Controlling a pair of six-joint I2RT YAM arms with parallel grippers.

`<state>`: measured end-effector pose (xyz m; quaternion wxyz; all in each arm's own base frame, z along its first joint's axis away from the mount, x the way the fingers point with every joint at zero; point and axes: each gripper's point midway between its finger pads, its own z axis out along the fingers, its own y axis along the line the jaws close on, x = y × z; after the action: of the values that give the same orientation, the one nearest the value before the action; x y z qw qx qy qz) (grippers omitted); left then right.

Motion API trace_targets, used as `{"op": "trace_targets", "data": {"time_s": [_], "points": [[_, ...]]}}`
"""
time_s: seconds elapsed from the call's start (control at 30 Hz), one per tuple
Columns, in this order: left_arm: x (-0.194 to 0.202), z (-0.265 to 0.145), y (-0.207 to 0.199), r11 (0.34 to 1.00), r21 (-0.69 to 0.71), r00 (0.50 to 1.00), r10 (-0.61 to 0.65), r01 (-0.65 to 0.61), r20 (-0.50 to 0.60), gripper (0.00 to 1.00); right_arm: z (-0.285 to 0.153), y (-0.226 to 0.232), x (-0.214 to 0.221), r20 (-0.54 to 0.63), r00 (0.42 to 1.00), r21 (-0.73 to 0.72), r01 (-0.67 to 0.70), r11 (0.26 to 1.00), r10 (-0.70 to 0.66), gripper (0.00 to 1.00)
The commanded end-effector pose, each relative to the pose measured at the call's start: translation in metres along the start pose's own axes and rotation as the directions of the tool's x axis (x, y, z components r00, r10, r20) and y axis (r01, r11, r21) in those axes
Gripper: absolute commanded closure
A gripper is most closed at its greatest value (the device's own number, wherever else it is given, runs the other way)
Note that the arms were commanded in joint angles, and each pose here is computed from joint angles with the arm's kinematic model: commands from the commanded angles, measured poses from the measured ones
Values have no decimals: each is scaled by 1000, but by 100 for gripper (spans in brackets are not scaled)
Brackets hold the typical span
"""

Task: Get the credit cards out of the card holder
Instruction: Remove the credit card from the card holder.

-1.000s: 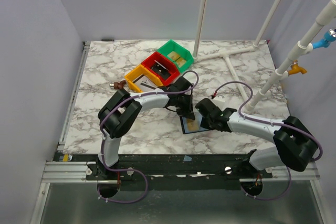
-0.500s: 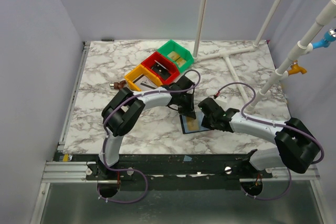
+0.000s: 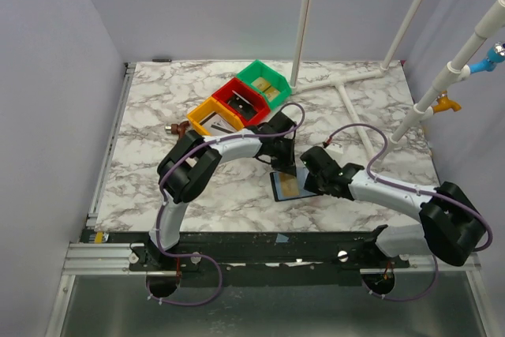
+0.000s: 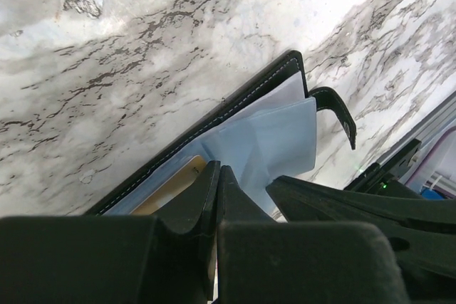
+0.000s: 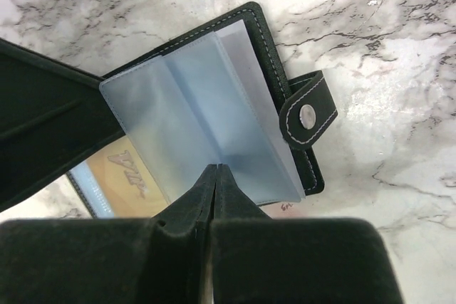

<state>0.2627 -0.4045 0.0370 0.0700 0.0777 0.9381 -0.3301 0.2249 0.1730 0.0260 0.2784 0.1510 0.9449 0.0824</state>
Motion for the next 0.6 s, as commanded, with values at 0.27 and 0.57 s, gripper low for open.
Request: {"op": "trace_targets", "data": {"time_s": [0.27,0.57], "points": [[8,7,-37,994,85,996,73,-69,-43,100,-61,28,-62,144,990,-87,4,996,8,95],[9,30,-40,997,69,995,45,-40,-85,100,-69,19,-63,157,987,-76,-10,997,22,95]]}}
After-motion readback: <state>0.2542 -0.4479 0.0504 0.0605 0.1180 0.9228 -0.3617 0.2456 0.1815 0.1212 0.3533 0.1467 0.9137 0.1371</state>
